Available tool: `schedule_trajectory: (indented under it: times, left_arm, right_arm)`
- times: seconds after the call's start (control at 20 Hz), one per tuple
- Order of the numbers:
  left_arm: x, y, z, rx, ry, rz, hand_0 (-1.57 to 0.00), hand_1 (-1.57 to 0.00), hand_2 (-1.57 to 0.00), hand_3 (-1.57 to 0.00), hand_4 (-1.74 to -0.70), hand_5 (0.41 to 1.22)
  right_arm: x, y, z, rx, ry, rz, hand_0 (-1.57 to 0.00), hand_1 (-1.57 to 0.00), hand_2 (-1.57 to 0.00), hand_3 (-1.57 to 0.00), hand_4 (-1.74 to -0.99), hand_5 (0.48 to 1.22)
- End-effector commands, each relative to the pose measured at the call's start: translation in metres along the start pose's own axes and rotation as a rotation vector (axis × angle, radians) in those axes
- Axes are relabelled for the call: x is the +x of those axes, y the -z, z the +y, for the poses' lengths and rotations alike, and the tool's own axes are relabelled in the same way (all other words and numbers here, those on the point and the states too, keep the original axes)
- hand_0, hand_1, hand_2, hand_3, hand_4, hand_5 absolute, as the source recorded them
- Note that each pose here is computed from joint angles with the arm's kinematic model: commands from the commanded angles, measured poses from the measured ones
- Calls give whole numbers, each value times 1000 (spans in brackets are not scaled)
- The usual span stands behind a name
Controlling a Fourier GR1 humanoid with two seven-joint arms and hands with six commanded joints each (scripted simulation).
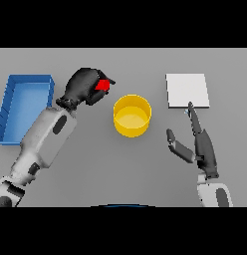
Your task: Pick up the red beaker and tilt it to pour out 1 green nut into yellow bowl. Pick up the yellow bowl and place it on the metallic measuring scale.
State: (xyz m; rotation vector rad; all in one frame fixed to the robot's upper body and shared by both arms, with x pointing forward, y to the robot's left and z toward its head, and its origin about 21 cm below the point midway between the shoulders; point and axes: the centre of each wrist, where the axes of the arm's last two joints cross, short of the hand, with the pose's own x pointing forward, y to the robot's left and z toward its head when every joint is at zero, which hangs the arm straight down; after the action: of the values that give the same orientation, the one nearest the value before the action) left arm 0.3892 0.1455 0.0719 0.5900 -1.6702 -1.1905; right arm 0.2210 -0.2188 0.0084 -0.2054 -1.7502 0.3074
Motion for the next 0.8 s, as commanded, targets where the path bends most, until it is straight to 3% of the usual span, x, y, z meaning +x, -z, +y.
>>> schedule_trajectory:
  times: [0.0, 0.2, 0.4, 0.75]
  left_arm:
    - [7, 7, 6, -37, 89, -28, -1567, -1567, -1567, -1566, -1739, 1166]
    - [29, 25, 11, -195, 370, -98, -1569, -1570, -1569, -1569, -1740, 1199]
    - [46, 41, 16, -331, 627, -128, -1570, -1570, -1570, -1570, -1582, 1212]
    - [66, 60, 8, -464, 978, -164, -1571, -1571, -1571, -1571, -1705, 1219]
  right_arm:
    - [1, -1, 2, 2, 0, -1, 1, 1, 1, 1, -1062, 690]
    - [1, 0, 4, -7, -7, 6, 1, 1, 1, 1, -1068, 689]
    - [-1, -2, 8, 1, 12, -1, 1, 1, 1, 1, -1063, 681]
    - [1, -3, 7, 23, 9, 8, 1, 1, 1, 1, -1069, 689]
